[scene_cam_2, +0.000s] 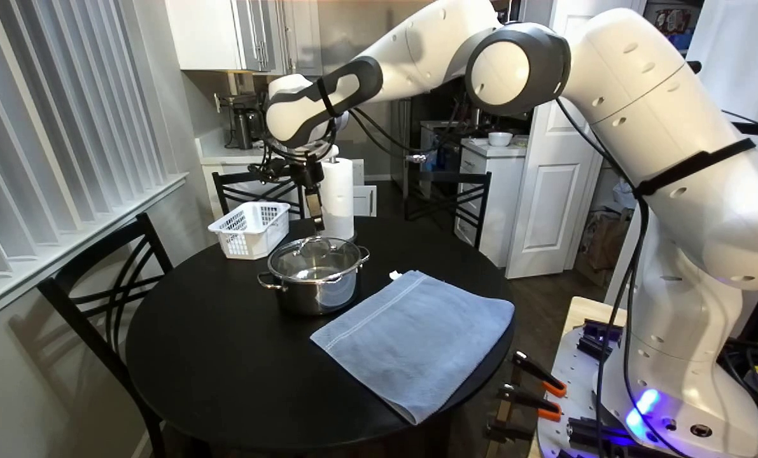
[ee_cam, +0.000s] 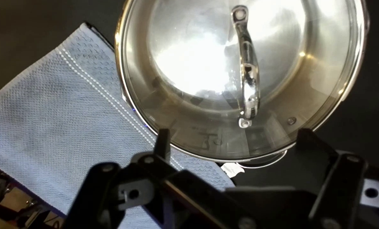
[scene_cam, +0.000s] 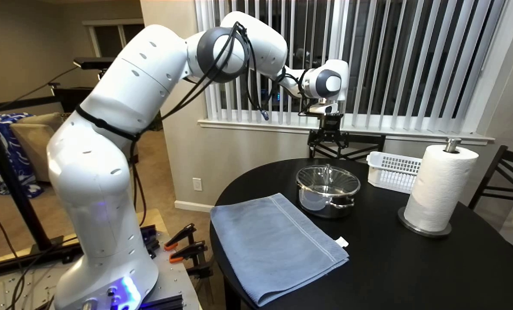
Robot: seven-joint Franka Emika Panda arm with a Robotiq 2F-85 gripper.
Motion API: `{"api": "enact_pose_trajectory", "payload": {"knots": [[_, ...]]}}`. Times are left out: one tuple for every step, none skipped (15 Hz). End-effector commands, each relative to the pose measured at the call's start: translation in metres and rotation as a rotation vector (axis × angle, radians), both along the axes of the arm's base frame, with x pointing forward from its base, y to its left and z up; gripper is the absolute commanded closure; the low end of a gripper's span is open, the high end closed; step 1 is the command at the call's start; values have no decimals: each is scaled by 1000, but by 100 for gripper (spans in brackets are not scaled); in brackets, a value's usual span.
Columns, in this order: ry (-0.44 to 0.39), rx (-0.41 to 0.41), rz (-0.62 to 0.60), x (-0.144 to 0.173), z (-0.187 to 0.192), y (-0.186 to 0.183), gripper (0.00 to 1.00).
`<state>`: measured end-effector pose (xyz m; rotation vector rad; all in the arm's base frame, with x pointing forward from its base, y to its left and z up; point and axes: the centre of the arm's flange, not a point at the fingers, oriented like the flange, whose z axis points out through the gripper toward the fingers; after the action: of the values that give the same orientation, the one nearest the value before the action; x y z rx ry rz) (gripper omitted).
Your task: Remove the glass lid from the pot and then put it on the blue towel
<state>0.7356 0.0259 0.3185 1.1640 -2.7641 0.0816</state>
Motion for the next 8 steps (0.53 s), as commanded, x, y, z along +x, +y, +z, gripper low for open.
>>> {"api": "enact_pose_trajectory", "payload": {"knots": [[91,30,17,23,-25,-9,0],[109,30,14,24,-31,-10,0],[121,34,16,25,-35,-12,0],[132,35,19,25,-39,-13,0],[138,36,26,24,-39,-13,0],[141,37,37,23,-40,-14,0],[139,35,54,21,-39,-12,0],[133,35,79,19,-37,-11,0]]}}
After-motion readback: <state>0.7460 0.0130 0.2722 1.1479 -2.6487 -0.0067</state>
